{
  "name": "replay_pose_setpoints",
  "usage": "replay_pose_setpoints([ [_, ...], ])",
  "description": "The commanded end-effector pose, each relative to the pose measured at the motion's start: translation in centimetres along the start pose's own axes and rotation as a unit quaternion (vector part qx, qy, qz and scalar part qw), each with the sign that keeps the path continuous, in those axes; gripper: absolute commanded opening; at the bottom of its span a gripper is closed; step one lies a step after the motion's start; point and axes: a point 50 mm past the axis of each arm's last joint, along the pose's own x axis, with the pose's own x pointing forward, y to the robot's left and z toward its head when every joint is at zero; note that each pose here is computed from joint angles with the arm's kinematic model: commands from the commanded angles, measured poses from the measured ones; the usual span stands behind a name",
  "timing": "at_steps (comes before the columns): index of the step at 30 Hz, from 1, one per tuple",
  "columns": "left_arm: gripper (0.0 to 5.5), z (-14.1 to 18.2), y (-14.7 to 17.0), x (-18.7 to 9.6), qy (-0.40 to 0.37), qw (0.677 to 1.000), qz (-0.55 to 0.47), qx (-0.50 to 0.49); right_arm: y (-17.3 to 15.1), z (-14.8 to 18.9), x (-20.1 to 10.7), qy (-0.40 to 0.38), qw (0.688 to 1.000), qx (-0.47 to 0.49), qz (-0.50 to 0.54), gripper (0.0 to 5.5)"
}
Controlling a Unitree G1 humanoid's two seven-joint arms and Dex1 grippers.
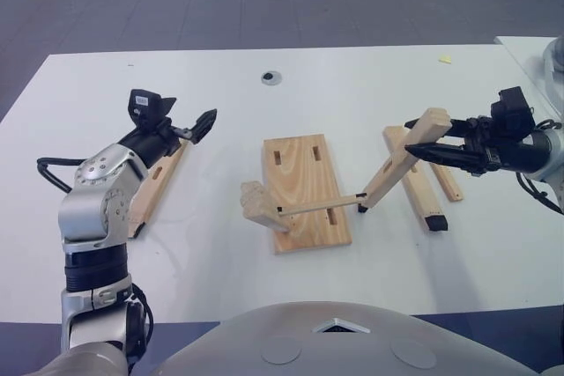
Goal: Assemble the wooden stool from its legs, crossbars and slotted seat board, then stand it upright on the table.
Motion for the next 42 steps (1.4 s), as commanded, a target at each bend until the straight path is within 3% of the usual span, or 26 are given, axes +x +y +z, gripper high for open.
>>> replay_pose_setpoints([
  [1, 5.11, -0.6, 2.0, -1.0, -0.004, 0.999, 0.031, -0.018, 1.9, -1.9, 1.0, 0.003, 0.999, 0.005, 0.038, 2.07],
  [7, 5.11, -1.3, 3.3, -1.0, 0.021, 1.000, 0.017, -0.012, 3.3, -0.3, 2.1, -0.080, 0.994, -0.013, 0.073, 2.07],
  [15, 5.11, -1.8, 3.6, -1.5, 0.022, 1.000, 0.010, -0.017, 2.4, 1.0, 0.8, -0.085, 0.994, -0.034, 0.063, 2.07],
  [21, 5.11, -2.7, 3.9, -2.1, 0.025, 0.999, 0.016, -0.031, 3.5, 1.7, 1.4, -0.108, 0.990, -0.021, 0.086, 2.07],
  [33, 5.11, -1.5, 4.1, -0.6, 0.037, 0.999, -0.037, -0.015, 6.6, -2.1, 3.1, -0.157, 0.987, -0.021, 0.041, 2.07],
  [42, 5.11, -0.8, 3.9, 0.1, 0.037, 0.997, -0.071, -0.005, 6.0, -2.6, 3.2, -0.162, 0.986, -0.045, 0.010, 2.07],
])
